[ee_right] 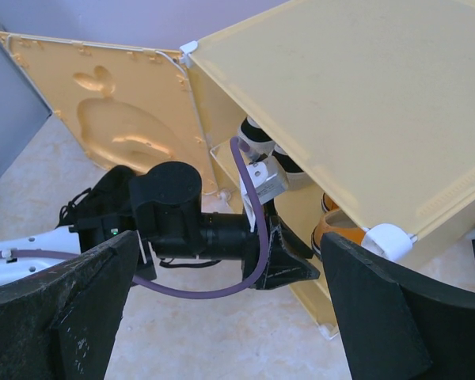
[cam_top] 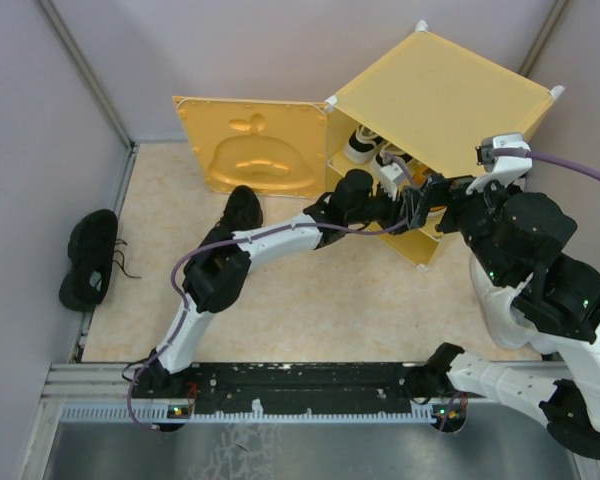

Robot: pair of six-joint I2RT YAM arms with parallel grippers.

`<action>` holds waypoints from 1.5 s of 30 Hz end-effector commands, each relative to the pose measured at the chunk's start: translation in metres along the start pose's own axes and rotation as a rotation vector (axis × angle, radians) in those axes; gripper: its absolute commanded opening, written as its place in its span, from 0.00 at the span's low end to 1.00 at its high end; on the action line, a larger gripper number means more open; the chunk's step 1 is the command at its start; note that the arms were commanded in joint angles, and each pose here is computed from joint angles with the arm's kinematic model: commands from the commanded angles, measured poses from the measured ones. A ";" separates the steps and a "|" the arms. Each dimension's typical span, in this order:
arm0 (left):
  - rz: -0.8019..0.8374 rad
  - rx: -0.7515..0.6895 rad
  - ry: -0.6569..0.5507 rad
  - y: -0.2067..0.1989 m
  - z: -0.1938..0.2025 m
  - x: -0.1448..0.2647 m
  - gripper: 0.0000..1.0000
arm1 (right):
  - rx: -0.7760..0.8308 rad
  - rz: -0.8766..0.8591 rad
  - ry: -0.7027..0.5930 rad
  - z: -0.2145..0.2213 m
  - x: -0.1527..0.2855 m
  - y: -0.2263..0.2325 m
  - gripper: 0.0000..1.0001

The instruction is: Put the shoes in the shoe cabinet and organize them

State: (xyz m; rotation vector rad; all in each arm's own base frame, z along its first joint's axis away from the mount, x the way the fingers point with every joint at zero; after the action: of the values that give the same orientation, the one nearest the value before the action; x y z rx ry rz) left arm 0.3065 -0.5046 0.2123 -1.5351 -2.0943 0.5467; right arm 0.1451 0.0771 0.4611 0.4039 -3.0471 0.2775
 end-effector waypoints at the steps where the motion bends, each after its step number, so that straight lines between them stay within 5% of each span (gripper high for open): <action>1: 0.003 -0.016 -0.022 0.002 0.005 -0.002 0.46 | -0.027 0.011 -0.030 -0.003 0.002 -0.003 0.98; 11: -0.033 -0.093 0.001 -0.003 0.003 0.027 0.66 | -0.028 0.000 -0.033 -0.004 -0.003 0.001 0.98; 17: -0.076 -0.161 -0.015 -0.013 -0.009 0.066 0.99 | -0.029 -0.018 -0.035 -0.005 -0.005 0.005 0.98; 24: -0.250 -0.173 -0.071 -0.021 -0.021 0.142 0.99 | -0.018 -0.064 -0.022 -0.006 -0.013 0.014 0.98; 35: -1.083 0.100 -0.176 0.042 0.016 0.313 0.85 | -0.042 -0.154 -0.031 0.005 -0.031 0.038 0.98; 41: -1.267 0.268 -0.281 0.093 0.045 0.371 0.84 | -0.048 -0.170 -0.043 0.003 -0.032 0.040 0.98; 45: -1.253 0.272 -0.307 0.108 0.045 0.374 0.84 | -0.049 -0.175 -0.029 0.006 -0.032 0.041 0.98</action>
State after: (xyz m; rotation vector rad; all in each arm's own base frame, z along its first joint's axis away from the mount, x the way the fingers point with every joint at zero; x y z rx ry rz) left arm 0.2563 -0.1196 0.1610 0.1478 -2.4874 0.4243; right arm 0.1660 0.1230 0.4334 0.6502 -2.9614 0.2540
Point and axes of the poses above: each gripper's point midway between its finger pads, its own x axis back along the fingers, its own y axis along the line the jaws close on, z = x × y, the point moved 7 cm from there along x, back along the fingers, and after that the axes turned 15 degrees about x, right-handed, at the moved point
